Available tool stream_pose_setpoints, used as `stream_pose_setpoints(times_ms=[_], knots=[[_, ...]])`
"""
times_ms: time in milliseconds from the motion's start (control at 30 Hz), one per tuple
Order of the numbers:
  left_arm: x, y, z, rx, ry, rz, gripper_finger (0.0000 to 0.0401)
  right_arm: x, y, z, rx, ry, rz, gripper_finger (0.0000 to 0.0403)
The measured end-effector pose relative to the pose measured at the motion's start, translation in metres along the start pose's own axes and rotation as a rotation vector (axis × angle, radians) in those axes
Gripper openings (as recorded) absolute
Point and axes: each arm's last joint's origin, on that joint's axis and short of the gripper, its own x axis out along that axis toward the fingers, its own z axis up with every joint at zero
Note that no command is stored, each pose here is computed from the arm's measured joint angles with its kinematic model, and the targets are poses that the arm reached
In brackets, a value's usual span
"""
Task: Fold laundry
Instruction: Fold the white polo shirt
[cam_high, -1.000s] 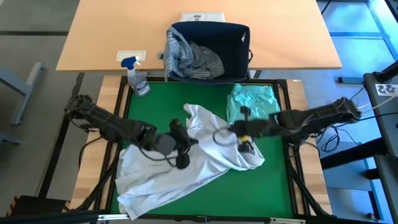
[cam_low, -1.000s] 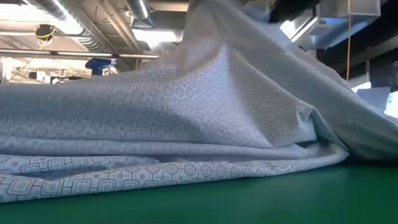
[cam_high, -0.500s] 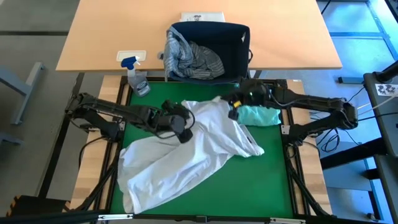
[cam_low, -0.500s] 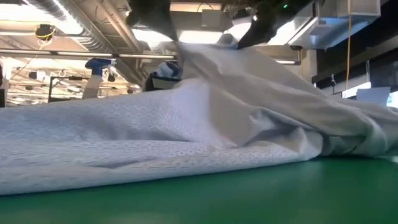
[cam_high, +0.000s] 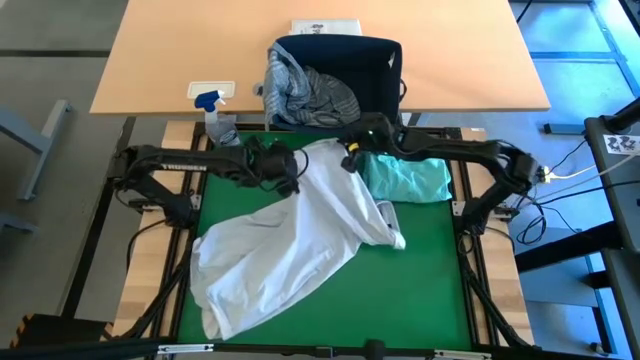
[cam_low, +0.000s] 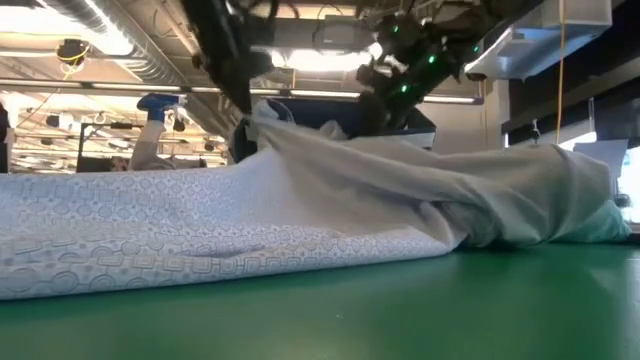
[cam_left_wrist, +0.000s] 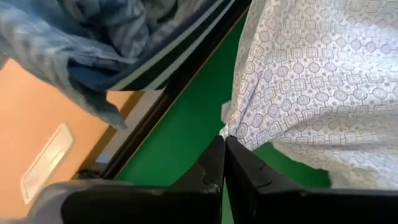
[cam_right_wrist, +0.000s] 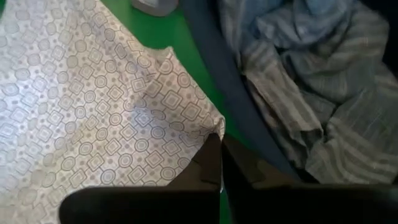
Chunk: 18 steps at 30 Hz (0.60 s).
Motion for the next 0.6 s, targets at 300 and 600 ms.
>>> stream_pose_setpoints(times_ms=[300, 600], knots=[[0.055, 0.01, -0.014, -0.007, 0.003, -0.084, 0.0003, 0.03, -0.007, -0.015, 0.006, 0.03, -0.042, 0.0005], [0.078, 0.016, -0.026, -0.054, 0.039, -0.239, 0.0075, 0.038, -0.006, -0.018, 0.003, 0.035, -0.076, 0.0037]])
